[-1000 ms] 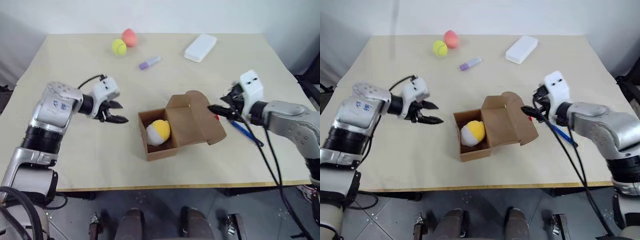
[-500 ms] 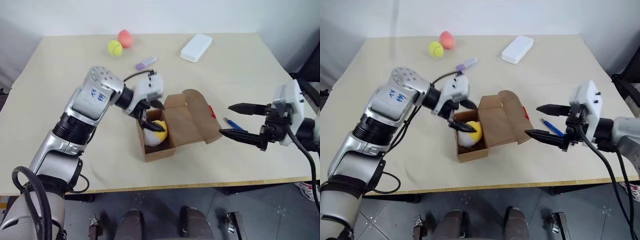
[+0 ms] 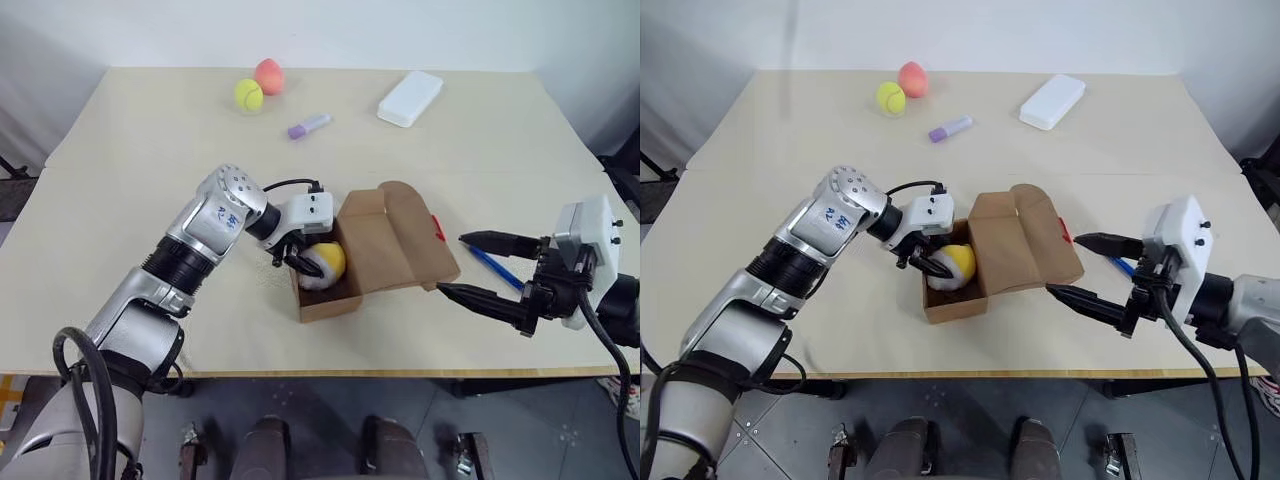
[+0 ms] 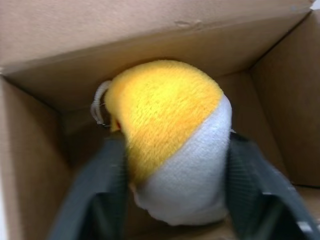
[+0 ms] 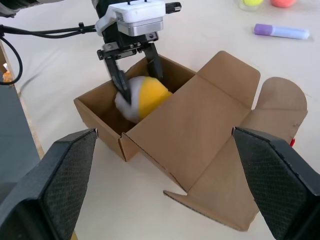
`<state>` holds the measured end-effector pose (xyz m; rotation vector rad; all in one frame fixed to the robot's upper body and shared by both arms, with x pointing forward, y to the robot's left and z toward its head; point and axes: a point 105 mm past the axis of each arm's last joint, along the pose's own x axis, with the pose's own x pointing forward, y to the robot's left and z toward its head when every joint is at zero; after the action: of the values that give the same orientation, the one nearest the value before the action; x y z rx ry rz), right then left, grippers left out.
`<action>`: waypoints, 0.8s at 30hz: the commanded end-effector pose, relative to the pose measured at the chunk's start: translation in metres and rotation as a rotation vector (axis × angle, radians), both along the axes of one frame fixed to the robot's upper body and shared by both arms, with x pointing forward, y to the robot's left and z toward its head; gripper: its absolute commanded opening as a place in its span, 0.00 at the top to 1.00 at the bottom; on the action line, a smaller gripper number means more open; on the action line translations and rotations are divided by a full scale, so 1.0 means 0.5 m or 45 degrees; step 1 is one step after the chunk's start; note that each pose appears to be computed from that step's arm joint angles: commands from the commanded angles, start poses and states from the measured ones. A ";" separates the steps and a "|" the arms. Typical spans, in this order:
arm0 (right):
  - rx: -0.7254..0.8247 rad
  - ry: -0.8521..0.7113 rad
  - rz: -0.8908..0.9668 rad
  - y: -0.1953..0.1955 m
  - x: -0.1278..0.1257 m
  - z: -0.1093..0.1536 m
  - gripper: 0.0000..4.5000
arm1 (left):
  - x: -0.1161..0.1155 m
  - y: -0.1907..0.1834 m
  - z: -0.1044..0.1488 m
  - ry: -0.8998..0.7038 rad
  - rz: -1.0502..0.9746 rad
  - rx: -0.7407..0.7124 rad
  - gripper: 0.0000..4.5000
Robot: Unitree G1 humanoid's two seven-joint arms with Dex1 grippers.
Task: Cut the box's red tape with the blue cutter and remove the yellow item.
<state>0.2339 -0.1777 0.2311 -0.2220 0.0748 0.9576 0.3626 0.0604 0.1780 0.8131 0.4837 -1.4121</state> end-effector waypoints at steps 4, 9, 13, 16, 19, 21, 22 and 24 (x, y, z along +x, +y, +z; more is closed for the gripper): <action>-0.006 -0.085 0.013 -0.010 -0.001 0.022 0.00 | 0.002 -0.006 0.124 -0.069 0.011 -0.271 0.90; -0.034 -0.081 0.031 -0.021 0.009 0.024 0.00 | 0.001 0.001 0.188 -0.079 0.056 -0.454 0.97; -0.043 -0.106 0.043 -0.030 0.021 0.035 0.00 | 0.016 0.036 0.238 -0.116 0.197 -0.579 0.97; -0.049 -0.108 0.053 -0.037 0.030 0.041 0.00 | 0.041 0.087 0.269 -0.204 0.384 -0.639 0.97; -0.057 -0.113 0.070 -0.040 0.037 0.044 0.00 | 0.078 0.180 0.272 -0.322 0.664 -0.615 0.97; -0.043 -0.108 0.098 -0.040 0.039 0.044 0.00 | 0.089 0.242 0.253 -0.376 0.814 -0.531 0.97; -0.019 -0.114 0.111 -0.040 0.041 0.048 0.00 | 0.091 0.272 0.240 -0.396 0.878 -0.482 0.97; 0.005 -0.122 0.125 -0.042 0.046 0.051 0.00 | 0.085 0.316 0.213 -0.392 0.956 -0.413 0.97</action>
<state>0.2582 -0.1986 0.2477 -0.2595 0.0235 1.0282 0.4072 0.2075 0.2815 0.4541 0.2687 -0.6730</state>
